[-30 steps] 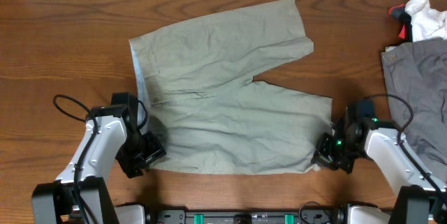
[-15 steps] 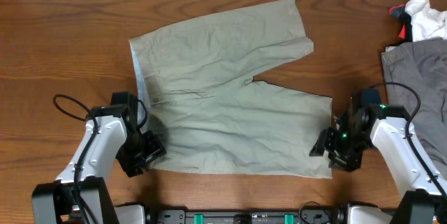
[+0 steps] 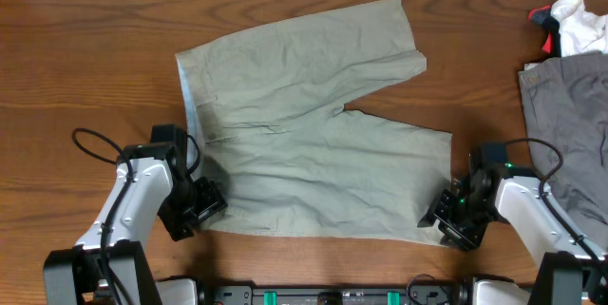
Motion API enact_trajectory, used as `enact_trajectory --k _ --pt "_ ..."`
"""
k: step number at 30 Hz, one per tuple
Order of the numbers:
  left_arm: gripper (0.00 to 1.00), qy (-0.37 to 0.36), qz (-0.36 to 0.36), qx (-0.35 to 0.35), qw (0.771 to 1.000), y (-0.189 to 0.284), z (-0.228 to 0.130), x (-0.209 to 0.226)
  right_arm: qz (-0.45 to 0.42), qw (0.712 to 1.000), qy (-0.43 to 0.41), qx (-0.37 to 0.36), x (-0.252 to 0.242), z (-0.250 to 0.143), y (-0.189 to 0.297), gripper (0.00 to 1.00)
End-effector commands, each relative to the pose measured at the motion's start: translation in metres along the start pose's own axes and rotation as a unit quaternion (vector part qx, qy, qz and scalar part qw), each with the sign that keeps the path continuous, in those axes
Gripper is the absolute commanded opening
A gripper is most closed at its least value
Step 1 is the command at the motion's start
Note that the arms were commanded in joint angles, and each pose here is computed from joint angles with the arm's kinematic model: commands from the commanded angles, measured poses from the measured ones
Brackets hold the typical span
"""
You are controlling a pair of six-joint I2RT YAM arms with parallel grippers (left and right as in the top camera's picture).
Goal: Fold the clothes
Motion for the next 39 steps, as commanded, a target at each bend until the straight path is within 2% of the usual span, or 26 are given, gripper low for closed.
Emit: enact_trajectory --k 1,5,13,15,18,29,39 --pt "0.71 -0.001 -0.003 -0.006 1.0 0.004 0.003 -0.001 -0.013 0.998 -0.052 -0.02 -0.005 0.003 -0.005 0.52" --pt "0.71 -0.004 -0.003 -0.006 1.0 0.004 0.003 -0.001 0.002 0.998 -0.052 -0.023 -0.001 0.005 -0.005 0.51" --pt "0.72 -0.004 -0.002 -0.005 1.0 0.004 0.002 -0.001 0.016 0.998 0.038 -0.045 0.018 0.02 0.033 0.5" --pt "0.72 -0.004 -0.002 -0.004 1.0 0.004 0.002 -0.001 0.01 0.999 0.041 -0.031 0.02 0.017 0.045 0.51" --pt "0.71 -0.004 -0.002 -0.005 1.0 0.004 0.002 -0.001 0.008 0.999 0.031 0.001 0.02 0.008 0.051 0.59" --pt "0.72 -0.004 -0.002 -0.004 1.0 0.004 0.002 -0.001 -0.001 0.999 -0.024 0.031 -0.004 -0.007 0.004 0.6" --pt "0.72 -0.004 -0.002 -0.004 1.0 0.004 0.002 -0.001 0.022 0.999 -0.033 -0.003 -0.005 0.001 -0.011 0.56"
Point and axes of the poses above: each gripper's point midway between its finger pads, its own y axis back along the fingers, its own x axis along the line the jaws close on, z = x × y, the point moved 9 cm from there along y, back along the fingers, and after that the axes turned 2 degrees about y, right-handed, at the moved point
